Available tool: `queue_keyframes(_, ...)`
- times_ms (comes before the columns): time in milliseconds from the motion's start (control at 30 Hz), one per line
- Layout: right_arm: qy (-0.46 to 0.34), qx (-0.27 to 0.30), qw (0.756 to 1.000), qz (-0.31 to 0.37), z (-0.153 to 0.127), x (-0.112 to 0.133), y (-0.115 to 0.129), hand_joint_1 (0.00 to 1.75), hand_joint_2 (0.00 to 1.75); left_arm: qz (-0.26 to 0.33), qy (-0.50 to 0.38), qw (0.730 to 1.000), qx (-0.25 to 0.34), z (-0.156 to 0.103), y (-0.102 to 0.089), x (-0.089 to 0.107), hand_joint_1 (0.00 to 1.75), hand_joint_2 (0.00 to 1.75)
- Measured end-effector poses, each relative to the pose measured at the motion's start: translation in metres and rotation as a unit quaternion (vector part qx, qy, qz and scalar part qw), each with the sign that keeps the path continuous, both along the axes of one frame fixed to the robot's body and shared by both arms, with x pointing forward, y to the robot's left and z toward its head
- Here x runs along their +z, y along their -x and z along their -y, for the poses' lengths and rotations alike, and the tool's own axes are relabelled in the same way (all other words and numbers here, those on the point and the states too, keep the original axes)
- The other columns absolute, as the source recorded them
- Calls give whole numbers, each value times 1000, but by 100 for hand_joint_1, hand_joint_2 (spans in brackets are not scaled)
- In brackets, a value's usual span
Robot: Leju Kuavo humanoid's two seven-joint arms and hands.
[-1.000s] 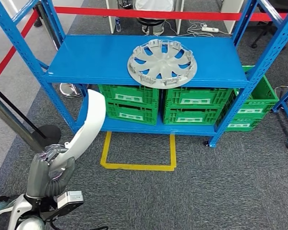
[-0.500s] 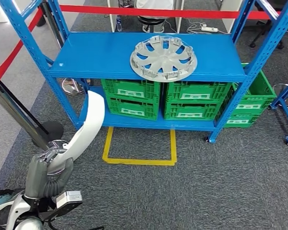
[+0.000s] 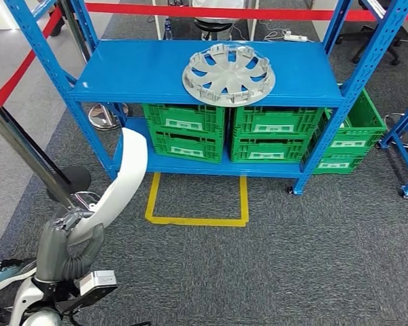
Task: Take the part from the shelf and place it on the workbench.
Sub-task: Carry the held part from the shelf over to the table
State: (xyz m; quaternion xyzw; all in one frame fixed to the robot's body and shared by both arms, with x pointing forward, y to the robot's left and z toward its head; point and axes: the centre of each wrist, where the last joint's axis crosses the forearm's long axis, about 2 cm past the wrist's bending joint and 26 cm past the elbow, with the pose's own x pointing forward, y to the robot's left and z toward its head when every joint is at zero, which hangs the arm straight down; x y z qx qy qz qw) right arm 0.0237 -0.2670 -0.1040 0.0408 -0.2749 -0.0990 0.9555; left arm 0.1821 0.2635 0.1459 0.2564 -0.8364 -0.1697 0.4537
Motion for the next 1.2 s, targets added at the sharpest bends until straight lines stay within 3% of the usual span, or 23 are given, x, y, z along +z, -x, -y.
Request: queue_keyframes(1200, 4, -9, 1000, 6, 0, -1, -4, 0, 175, 3, 3, 1000, -2, -1, 0, 1, 175, 175)
